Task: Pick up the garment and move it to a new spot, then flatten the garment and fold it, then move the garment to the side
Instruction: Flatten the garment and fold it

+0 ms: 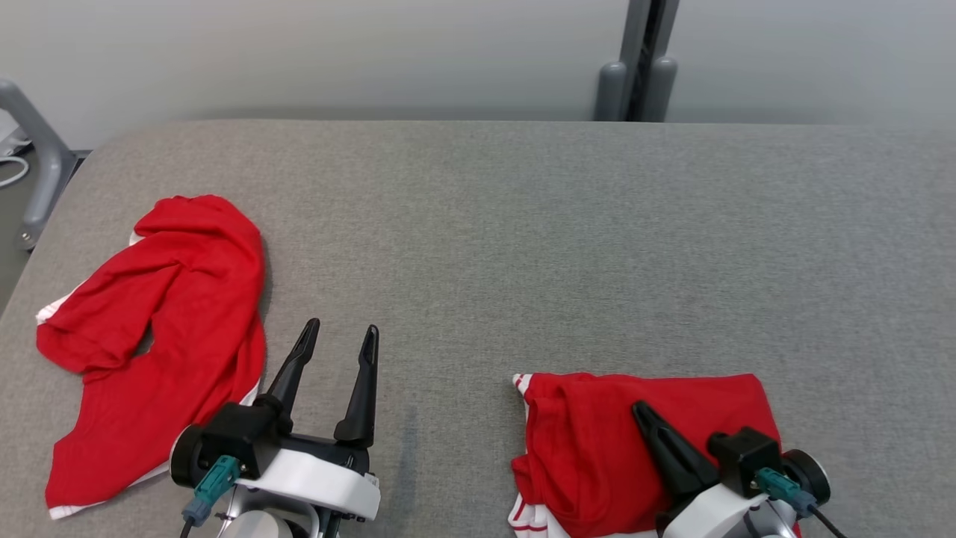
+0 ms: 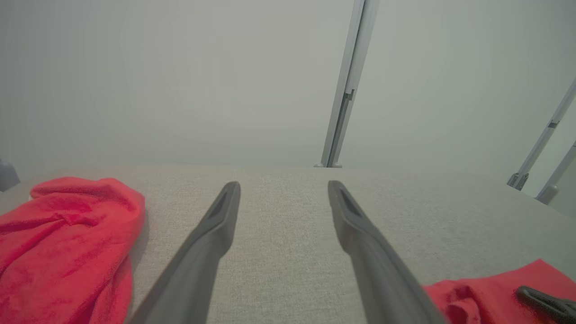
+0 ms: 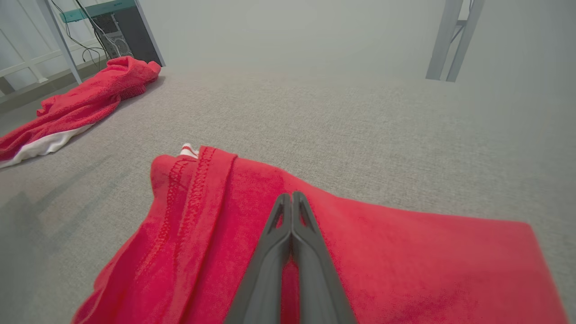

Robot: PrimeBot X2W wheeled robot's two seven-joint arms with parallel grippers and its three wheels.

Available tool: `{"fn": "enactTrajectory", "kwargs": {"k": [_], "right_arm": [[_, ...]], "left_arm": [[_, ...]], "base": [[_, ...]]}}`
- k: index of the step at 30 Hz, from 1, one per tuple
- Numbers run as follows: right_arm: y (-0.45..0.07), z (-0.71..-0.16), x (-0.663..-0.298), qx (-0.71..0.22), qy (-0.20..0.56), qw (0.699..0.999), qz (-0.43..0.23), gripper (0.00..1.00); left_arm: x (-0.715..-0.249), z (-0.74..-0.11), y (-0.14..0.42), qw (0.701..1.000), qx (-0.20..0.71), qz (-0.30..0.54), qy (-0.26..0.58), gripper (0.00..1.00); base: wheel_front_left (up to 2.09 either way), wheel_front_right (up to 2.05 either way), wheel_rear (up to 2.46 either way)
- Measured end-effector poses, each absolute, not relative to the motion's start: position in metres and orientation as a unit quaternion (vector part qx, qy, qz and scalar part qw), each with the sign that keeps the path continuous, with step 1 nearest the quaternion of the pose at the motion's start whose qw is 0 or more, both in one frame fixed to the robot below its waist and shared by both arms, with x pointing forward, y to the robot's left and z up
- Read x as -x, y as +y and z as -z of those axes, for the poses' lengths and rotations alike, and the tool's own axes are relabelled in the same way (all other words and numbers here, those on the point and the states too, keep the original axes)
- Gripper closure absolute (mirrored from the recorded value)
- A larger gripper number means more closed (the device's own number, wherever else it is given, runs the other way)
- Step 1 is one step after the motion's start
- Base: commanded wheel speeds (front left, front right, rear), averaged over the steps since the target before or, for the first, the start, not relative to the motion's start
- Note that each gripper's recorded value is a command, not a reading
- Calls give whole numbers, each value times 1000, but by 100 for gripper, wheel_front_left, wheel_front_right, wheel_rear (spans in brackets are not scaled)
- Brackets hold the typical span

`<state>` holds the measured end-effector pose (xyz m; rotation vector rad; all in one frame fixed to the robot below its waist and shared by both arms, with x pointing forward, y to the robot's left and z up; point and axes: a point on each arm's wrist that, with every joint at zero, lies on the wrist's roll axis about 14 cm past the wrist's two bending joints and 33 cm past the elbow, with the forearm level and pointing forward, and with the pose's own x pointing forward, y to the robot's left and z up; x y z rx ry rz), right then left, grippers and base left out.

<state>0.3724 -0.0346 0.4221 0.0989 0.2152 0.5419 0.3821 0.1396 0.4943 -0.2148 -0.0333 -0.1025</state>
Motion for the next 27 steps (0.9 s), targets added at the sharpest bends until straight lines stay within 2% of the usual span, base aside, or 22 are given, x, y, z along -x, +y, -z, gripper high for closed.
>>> {"fn": "enactTrajectory", "kwargs": {"k": [12,22,27], "right_arm": [[4,-392,-360,-60,162,931,-322,100],[35,-420,-359,-93,130,919,-362,100],[43,-413,-349,-84,142,910,-381,100]], "left_arm": [[-380,-489,159,994,104,21,-10,0],[-379,-491,162,994,104,17,-13,0],[-378,-492,160,994,105,20,-14,0]], "base": [[0,0,0],[0,0,0],[0,0,0]]}}
